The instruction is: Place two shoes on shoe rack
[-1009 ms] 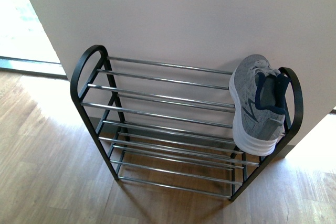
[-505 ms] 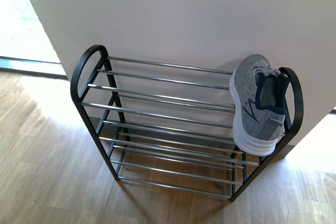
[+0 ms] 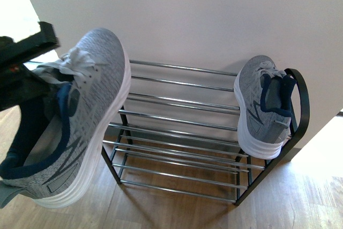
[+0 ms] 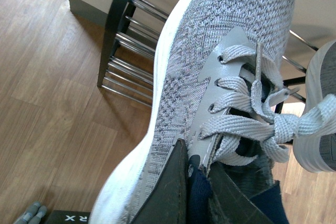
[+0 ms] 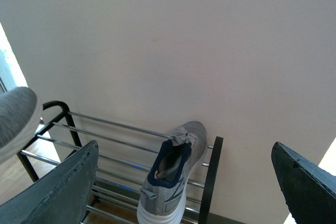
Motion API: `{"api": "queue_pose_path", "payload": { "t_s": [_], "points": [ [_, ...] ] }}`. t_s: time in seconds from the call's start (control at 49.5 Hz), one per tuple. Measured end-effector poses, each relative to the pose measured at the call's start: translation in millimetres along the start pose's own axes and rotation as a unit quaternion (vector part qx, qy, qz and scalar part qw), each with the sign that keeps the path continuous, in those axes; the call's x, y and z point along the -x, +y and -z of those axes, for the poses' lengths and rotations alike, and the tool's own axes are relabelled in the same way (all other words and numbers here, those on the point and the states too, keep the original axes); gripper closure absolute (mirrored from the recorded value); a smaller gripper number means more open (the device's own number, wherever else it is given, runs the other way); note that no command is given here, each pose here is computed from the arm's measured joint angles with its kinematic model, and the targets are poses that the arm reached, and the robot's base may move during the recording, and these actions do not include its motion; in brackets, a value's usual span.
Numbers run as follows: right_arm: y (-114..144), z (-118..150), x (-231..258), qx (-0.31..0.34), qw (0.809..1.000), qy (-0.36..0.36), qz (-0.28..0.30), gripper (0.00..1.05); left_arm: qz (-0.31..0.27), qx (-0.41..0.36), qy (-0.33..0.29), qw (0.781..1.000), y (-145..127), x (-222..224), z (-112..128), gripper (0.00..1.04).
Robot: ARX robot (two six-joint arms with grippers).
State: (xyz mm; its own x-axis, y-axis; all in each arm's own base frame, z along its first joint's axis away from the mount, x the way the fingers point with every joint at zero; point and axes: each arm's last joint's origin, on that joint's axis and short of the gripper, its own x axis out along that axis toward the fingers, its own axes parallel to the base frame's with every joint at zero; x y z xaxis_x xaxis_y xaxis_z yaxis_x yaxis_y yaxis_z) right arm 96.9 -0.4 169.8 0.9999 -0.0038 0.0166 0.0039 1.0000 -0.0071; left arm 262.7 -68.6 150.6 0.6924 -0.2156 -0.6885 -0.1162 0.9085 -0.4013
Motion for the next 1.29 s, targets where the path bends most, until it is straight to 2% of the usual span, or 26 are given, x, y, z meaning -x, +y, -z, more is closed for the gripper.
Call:
{"api": "queue_pose_path", "payload": {
  "t_s": [0.343,0.767,1.292],
  "points": [
    [0.0,0.0,0.0,0.000,1.000,0.000,0.000,0.09,0.026,-0.018,0.040,0.999,-23.5,-53.8,-8.6,1.03],
    [0.0,0.0,0.0,0.000,1.000,0.000,0.000,0.09,0.115,-0.052,0.091,0.988,-82.6,-118.8,-11.3,1.03],
    [0.0,0.0,0.0,0.000,1.000,0.000,0.000,0.09,0.191,-0.074,0.136,0.969,-128.9,-149.3,-2.0,1.03]
  ]
}}
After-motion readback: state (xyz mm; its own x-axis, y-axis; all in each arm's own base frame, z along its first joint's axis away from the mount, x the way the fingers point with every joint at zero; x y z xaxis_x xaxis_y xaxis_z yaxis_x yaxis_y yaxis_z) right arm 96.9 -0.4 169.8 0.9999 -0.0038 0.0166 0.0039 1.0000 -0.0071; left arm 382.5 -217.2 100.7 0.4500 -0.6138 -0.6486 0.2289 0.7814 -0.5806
